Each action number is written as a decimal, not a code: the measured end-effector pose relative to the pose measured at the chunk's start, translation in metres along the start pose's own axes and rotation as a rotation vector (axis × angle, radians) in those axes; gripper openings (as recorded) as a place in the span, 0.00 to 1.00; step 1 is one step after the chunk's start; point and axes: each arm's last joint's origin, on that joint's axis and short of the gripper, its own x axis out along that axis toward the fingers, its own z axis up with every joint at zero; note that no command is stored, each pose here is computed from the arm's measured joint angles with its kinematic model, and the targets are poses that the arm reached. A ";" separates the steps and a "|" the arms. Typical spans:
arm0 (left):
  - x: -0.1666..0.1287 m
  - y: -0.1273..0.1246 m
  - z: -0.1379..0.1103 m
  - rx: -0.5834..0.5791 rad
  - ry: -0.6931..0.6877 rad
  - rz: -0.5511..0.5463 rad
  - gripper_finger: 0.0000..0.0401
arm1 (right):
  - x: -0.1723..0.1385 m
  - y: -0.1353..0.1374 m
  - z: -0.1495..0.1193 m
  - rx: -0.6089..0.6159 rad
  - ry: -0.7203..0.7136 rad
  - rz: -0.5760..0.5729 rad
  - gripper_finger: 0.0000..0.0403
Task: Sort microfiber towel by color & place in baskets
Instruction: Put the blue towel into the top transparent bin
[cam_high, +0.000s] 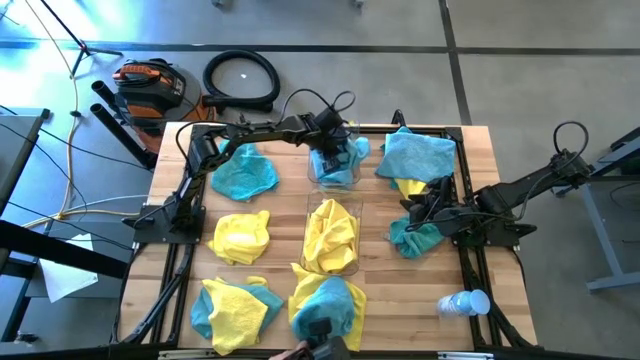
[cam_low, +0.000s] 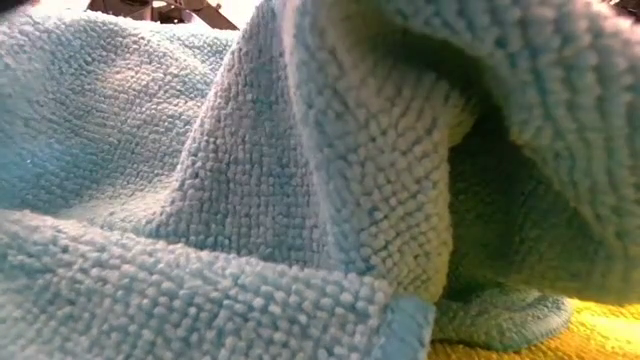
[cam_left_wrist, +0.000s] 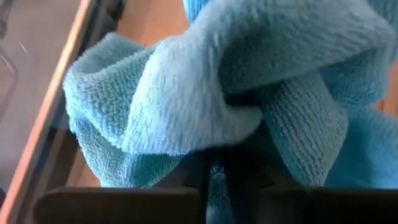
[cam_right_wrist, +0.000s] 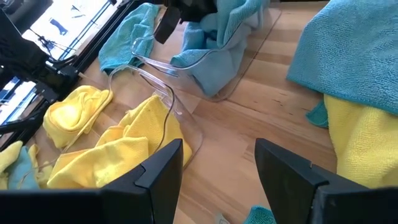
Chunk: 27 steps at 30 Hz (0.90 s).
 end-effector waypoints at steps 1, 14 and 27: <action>-0.002 0.000 -0.001 0.000 0.011 -0.001 0.14 | 0.000 0.000 0.000 0.000 0.000 0.000 0.49; -0.098 0.003 0.027 0.092 -0.102 0.196 0.27 | 0.000 0.000 0.000 0.019 -0.004 -0.001 0.49; -0.049 -0.017 0.039 0.247 -0.274 -0.004 0.26 | 0.000 0.000 0.000 0.024 -0.012 -0.002 0.49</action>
